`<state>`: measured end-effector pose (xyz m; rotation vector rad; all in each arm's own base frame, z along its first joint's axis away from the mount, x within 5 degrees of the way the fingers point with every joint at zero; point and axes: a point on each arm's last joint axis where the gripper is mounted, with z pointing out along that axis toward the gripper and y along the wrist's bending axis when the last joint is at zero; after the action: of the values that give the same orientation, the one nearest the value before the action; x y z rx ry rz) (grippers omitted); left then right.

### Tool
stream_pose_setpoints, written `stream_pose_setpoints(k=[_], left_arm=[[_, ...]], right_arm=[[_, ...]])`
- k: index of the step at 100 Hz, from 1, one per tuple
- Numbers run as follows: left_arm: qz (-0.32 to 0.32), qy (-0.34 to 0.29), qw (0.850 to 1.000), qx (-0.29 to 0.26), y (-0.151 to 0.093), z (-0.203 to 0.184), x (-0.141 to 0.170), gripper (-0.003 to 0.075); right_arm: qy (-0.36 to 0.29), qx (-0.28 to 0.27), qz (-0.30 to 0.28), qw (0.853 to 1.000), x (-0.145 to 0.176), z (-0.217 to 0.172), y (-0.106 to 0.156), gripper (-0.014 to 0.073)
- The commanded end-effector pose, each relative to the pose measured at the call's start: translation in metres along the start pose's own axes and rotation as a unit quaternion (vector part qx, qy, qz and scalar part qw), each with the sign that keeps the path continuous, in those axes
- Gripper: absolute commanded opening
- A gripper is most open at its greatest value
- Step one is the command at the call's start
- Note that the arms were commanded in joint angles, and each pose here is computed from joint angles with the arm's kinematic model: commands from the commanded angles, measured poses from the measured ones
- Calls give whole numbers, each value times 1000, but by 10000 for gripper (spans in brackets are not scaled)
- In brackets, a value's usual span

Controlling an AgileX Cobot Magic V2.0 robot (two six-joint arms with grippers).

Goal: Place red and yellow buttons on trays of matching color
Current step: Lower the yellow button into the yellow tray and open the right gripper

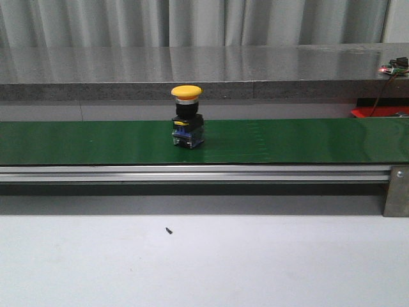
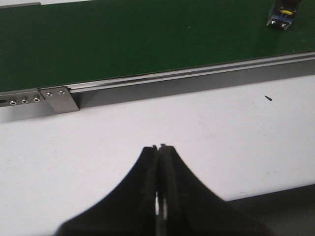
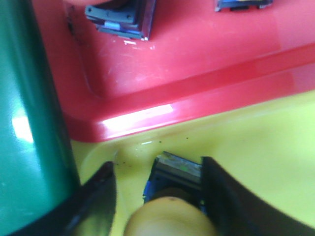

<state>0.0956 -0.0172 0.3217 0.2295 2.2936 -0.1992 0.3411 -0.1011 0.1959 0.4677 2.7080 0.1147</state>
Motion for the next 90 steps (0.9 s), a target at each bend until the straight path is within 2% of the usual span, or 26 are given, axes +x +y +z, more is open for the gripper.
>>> stream_pose_setpoints(k=[1,23,54,71,90], left_arm=[[-1,-38,999,3,-1,-5,-10,-20],[-1,-38,999,3,-1,-5,-10,-20],[-1,-38,999,3,-1,-5,-10,-20],[-1,-38,999,3,-1,-5,-10,-20],[-1,-38,999,3,-1,-5,-10,-20]], right_arm=[[-47,1,-3,999,-11,-19,1,480],[-63,2,-8,998,-12,-31,2,477],[-118,15,-38,992,-11,-78,7,477],[-130,7,-106,986,-5,-98,25,476],[-109,-22,-199,974,6,-99,64,477]])
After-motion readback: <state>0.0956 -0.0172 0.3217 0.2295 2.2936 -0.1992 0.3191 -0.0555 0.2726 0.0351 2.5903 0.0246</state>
